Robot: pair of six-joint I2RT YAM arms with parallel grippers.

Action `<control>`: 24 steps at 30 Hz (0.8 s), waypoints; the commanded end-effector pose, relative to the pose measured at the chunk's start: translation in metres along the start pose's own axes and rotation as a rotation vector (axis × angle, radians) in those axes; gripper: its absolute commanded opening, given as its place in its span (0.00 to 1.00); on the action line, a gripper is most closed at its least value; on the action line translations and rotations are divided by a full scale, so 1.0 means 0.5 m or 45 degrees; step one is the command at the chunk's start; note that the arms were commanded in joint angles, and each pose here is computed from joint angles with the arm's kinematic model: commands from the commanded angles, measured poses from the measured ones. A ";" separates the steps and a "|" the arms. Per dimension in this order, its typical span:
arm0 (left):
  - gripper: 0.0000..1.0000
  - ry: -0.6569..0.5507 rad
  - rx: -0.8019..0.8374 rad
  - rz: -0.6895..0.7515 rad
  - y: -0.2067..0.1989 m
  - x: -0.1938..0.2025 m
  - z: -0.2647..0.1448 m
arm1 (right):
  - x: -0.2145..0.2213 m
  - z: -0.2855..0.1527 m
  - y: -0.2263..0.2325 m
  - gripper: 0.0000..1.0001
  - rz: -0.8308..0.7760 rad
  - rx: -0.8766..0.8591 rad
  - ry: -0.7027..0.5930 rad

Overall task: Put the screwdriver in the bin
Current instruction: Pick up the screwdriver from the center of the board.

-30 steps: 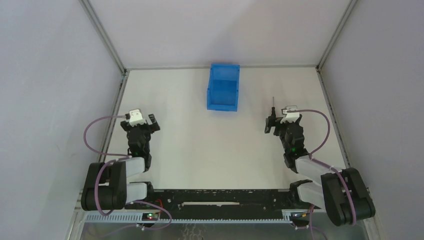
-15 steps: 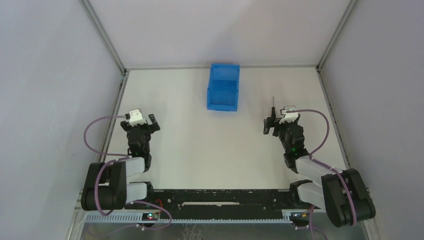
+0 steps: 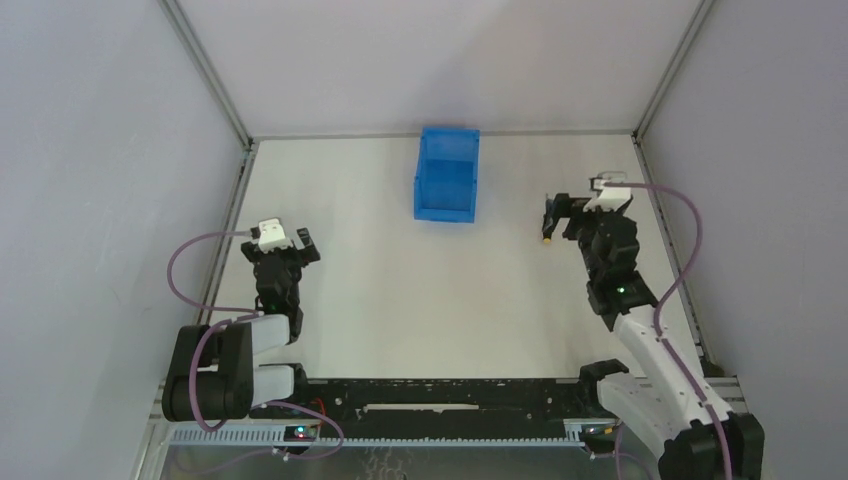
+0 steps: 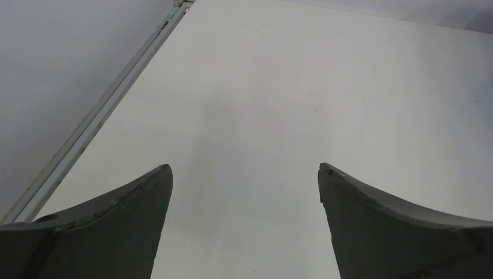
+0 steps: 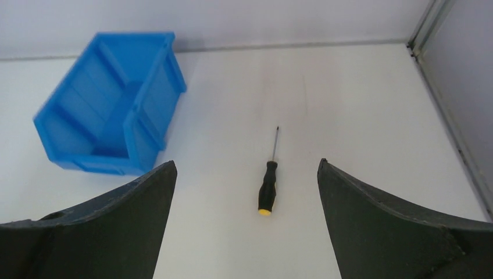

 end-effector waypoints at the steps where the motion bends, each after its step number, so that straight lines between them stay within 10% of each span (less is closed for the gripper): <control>1: 1.00 -0.089 0.002 0.005 -0.006 -0.040 0.014 | -0.070 -0.031 -0.028 1.00 0.058 0.033 0.088; 24: 1.00 -0.090 0.003 0.005 -0.007 -0.041 0.014 | -0.265 -0.099 -0.061 1.00 0.043 -0.068 0.199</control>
Point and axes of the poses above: each gripper's point midway between its finger pads, its own z axis out along the fingers, its own y axis along the line the jaws close on, x = y × z, the point moved 4 cm from there along -z, back along the fingers, and after that the axes turned 14 degrees about -z, right-handed, at the moved point
